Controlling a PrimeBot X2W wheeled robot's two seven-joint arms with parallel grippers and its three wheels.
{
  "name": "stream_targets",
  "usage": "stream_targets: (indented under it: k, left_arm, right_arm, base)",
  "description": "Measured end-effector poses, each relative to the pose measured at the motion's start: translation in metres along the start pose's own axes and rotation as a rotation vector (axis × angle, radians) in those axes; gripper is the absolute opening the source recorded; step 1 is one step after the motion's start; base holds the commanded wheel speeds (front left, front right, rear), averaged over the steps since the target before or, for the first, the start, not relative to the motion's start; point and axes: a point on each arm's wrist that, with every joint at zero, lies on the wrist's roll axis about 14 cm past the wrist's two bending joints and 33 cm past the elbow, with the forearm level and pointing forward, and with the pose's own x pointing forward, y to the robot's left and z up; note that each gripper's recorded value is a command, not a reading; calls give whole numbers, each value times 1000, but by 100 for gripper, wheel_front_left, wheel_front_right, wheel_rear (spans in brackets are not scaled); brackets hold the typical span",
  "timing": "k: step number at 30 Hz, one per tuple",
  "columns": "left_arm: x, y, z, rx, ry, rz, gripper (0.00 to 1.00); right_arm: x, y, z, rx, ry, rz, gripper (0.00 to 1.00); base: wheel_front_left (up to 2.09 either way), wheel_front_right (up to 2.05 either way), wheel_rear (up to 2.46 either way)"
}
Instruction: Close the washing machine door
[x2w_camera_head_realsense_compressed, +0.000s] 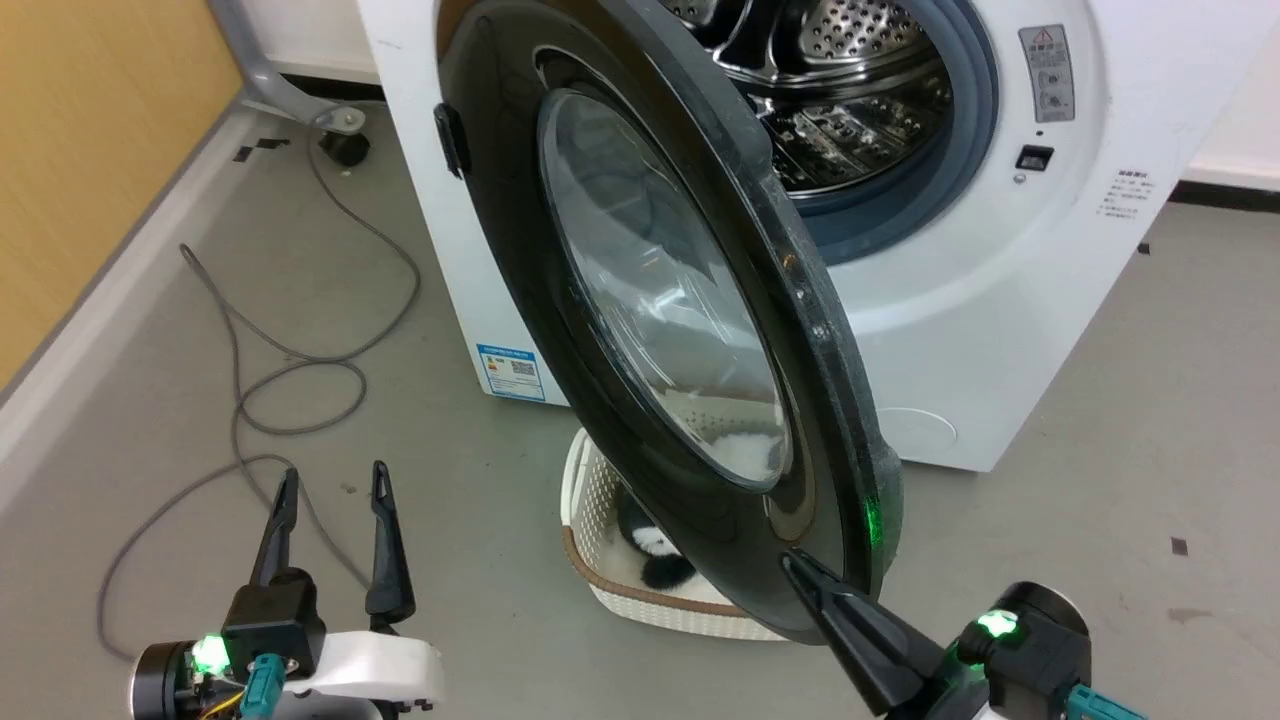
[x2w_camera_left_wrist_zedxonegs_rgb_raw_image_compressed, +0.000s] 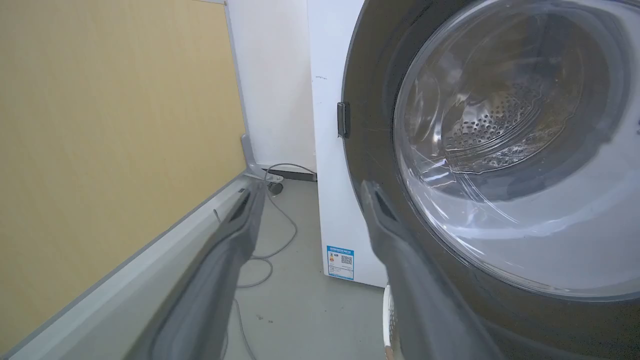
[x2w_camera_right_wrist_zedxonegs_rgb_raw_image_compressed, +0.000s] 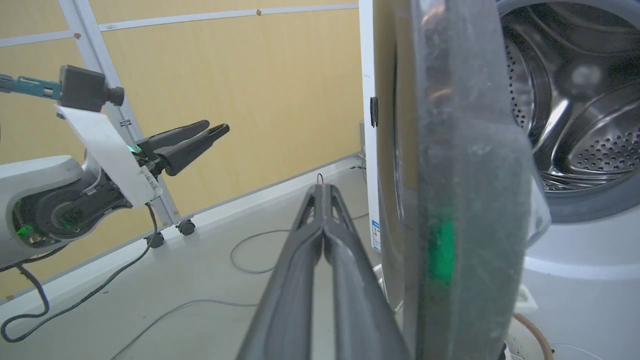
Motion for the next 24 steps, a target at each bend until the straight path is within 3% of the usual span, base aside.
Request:
stream_targets:
  k: [10, 24]
  left_arm:
    - [12, -15, -8, 2, 17, -37, 100]
    - [45, -31, -28, -1, 47, -54, 100]
  right_arm:
    - [-3, -49, -20, -56, 64, -119, 0]
    - [26, -179, -7, -142, 23, -360, 0]
  base:
    - [0, 0, 0]
    - [0, 0, 0]
